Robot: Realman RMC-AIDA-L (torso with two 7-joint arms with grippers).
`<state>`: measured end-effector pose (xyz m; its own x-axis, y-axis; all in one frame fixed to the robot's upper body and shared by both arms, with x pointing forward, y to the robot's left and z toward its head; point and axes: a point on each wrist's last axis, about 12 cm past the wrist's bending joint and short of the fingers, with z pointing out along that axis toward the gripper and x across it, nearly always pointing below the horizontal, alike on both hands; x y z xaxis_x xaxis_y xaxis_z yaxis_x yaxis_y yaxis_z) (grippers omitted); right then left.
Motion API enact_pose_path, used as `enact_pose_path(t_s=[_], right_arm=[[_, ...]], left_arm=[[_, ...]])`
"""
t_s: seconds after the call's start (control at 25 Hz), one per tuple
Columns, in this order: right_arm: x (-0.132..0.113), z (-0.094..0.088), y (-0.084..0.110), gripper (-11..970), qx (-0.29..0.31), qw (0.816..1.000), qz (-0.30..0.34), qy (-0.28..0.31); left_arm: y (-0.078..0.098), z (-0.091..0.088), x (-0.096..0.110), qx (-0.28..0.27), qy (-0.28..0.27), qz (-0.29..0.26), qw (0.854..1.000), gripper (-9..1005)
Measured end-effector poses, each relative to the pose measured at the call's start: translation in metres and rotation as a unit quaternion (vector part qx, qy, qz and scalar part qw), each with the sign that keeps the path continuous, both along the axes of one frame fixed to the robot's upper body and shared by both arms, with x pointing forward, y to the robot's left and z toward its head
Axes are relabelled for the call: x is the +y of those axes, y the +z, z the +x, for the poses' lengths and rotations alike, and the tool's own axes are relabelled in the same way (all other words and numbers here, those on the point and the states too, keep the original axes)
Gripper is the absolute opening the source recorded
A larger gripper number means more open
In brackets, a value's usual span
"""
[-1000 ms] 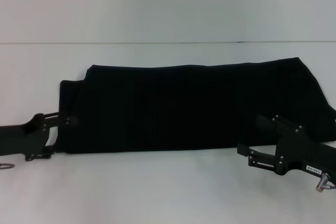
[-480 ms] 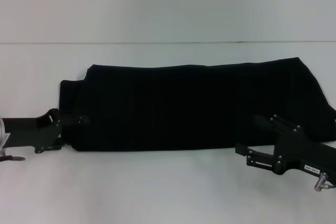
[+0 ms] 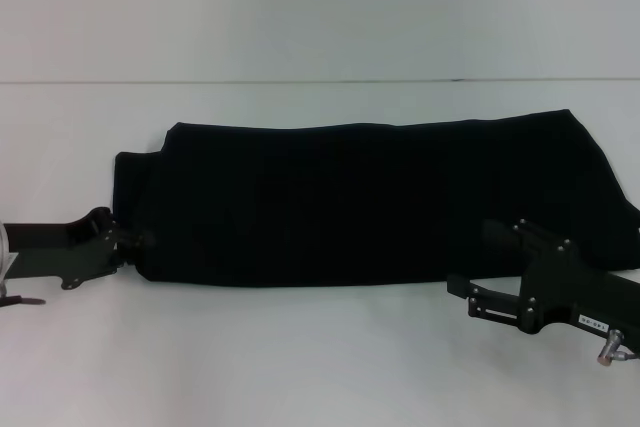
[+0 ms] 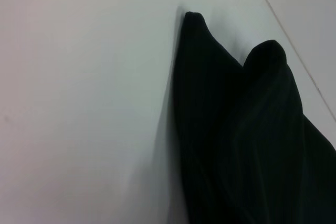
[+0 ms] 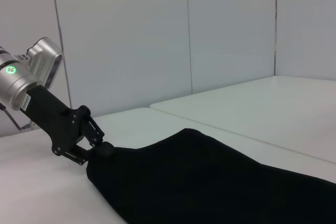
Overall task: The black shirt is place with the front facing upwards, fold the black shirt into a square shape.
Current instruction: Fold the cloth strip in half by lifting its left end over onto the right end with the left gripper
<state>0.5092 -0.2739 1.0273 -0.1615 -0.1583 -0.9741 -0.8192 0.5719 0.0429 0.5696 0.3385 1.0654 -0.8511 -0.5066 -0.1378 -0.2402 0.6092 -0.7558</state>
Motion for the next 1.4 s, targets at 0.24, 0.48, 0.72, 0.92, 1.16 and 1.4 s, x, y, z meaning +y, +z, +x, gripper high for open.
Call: enact_pose_path(t_s=[0.24, 0.48, 0.72, 0.92, 1.16, 1.4], right_arm=[[0.002, 0.0, -0.002, 935, 0.006, 1.0, -0.01, 0.008], [0.003, 0.001, -0.007, 934, 0.025, 0.999, -0.03, 0.008], [0.004, 0.002, -0.007, 928, 0.025, 0.999, -0.032, 0.009], [0.004, 0.004, -0.006, 926, 0.022, 0.999, -0.028, 0.007], [0.003, 0.007, -0.004, 927, 0.028, 0.999, -0.022, 0.003], [0.001, 0.008, -0.003, 927, 0.03, 0.999, -0.023, -0.001]], left_arm=[[0.001, 0.001, 0.0, -0.007, -0.003, 0.003, 1.0, 149], [0.002, 0.002, -0.001, -0.022, -0.005, 0.001, 1.0, 98], [0.004, 0.005, -0.002, -0.037, -0.005, 0.0, 0.999, 64], [0.008, 0.004, 0.013, -0.05, 0.016, 0.006, 0.999, 62], [0.018, -0.001, 0.052, -0.07, 0.065, 0.018, 0.995, 61], [0.032, -0.011, 0.099, -0.087, 0.124, 0.047, 0.987, 62]])
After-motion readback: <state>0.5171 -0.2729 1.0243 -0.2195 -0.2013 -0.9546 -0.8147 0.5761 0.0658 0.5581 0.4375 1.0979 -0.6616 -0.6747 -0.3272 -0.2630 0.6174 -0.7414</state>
